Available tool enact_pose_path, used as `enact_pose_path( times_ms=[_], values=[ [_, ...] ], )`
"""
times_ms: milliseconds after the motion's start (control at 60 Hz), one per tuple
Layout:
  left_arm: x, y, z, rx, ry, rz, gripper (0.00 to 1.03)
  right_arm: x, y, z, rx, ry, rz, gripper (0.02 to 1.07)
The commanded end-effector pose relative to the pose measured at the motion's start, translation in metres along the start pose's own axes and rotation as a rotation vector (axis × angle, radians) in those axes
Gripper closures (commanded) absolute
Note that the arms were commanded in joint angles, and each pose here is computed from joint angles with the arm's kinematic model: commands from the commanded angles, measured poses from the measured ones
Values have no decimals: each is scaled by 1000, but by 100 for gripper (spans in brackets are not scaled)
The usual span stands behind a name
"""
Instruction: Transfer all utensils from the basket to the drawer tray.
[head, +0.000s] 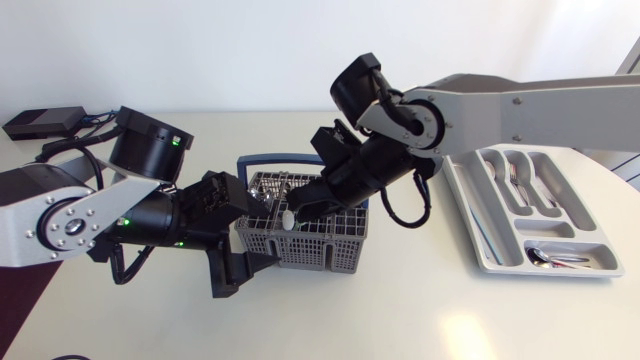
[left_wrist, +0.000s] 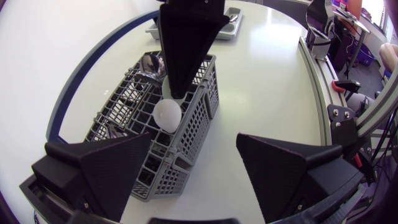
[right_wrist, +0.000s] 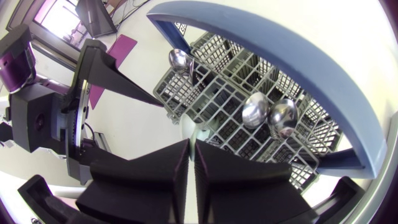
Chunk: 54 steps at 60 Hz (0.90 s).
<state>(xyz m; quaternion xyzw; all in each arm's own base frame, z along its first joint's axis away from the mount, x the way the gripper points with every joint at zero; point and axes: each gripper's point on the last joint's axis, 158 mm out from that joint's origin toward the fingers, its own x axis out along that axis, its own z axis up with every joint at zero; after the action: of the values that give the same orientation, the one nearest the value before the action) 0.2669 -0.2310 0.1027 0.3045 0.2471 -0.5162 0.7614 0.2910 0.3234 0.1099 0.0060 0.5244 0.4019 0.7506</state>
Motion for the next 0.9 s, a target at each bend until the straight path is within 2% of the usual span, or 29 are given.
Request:
enact_pose_path(
  times_ms=[0, 383, 767, 883],
  values=[
    [1, -10, -6, 19, -1, -21, 7, -15, 17, 15, -26, -37, 7, 101],
    [2, -13, -5, 24, -2, -26, 7, -53, 32, 23, -80, -19, -45, 101],
    [5, -15, -2, 28, -10, -30, 7, -132, 42, 19, -89, -93, -2, 101],
    [5, -15, 1, 31, -14, -30, 7, -154, 22, 4, -40, -114, -27, 101]
  ],
)
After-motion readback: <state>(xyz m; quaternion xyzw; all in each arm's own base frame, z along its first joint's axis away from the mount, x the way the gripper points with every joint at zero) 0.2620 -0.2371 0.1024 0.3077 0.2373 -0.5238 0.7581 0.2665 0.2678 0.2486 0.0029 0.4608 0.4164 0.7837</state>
